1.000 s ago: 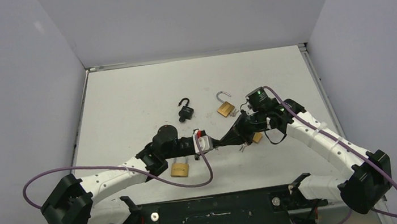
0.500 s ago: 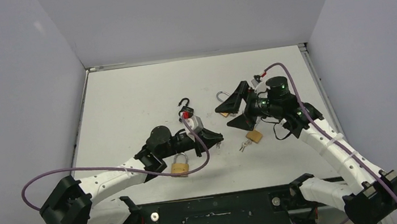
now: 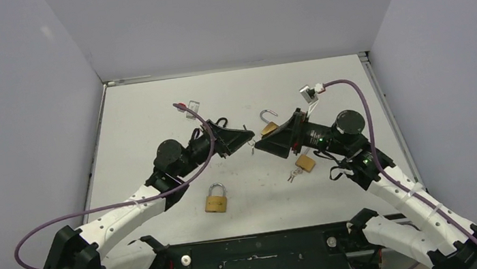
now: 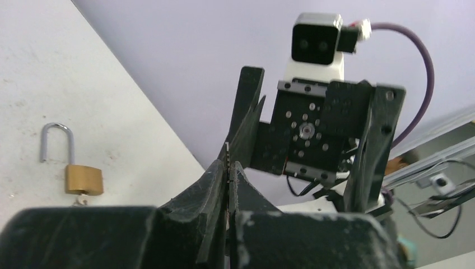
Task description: Unlock with the key
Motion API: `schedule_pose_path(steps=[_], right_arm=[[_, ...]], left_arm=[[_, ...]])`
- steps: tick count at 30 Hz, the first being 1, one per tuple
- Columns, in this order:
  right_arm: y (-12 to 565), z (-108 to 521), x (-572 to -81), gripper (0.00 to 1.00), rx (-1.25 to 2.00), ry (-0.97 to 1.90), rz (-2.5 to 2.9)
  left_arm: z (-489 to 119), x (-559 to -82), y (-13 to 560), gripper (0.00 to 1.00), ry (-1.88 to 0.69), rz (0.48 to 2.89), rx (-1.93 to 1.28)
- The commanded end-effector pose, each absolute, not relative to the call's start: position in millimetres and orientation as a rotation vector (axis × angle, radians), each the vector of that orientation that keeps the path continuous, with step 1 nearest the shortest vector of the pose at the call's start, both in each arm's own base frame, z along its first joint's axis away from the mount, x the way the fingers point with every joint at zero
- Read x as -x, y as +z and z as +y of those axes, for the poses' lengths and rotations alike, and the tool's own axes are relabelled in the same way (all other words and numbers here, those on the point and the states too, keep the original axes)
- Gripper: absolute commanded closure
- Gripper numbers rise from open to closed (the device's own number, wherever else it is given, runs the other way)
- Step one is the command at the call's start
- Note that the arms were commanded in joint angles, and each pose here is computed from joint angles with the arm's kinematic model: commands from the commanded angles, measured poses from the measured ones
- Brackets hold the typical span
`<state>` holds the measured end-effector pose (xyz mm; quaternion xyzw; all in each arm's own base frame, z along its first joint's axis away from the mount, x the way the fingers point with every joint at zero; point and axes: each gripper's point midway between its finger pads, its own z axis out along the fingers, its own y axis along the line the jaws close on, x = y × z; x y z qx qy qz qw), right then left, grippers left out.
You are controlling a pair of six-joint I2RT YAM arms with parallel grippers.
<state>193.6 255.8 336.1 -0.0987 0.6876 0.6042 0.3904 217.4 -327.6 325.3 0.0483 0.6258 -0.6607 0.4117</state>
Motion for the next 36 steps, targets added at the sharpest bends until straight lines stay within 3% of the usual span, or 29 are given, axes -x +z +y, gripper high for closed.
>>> schedule_pose_path(steps=[1,10,18,25,30,33,36], right_arm=[[353.1,282.0,-186.4,0.01,0.43,1.472,1.64],[353.3,284.7,-209.0,0.21,0.352,1.362,1.652],[349.4,294.6,-210.4,0.7,0.392,1.384,1.7],[345.7,293.0,-206.8,0.75,0.409,1.375,1.728],[348.6,292.1,-206.5,0.99,0.412,1.368,1.73],[350.9,292.1,-203.7,1.0,0.426,1.375,1.725],[352.0,291.3,-201.5,1.0,0.431,1.379,1.725]], left_arm=[[-320.0,-219.1,370.1,1.0,-1.852,1.518,0.046],[-318.6,-218.8,374.0,1.0,-1.942,1.574,0.158],[-316.8,-219.5,373.0,1.0,-1.963,1.597,0.212],[-312.8,-219.9,377.9,0.96,-1.995,1.57,0.252],[-310.9,-220.0,380.0,0.83,-1.993,1.555,0.255],[-308.8,-220.8,381.0,0.76,-1.987,1.542,0.264],[-308.0,-222.2,377.9,0.76,-1.978,1.543,0.278]])
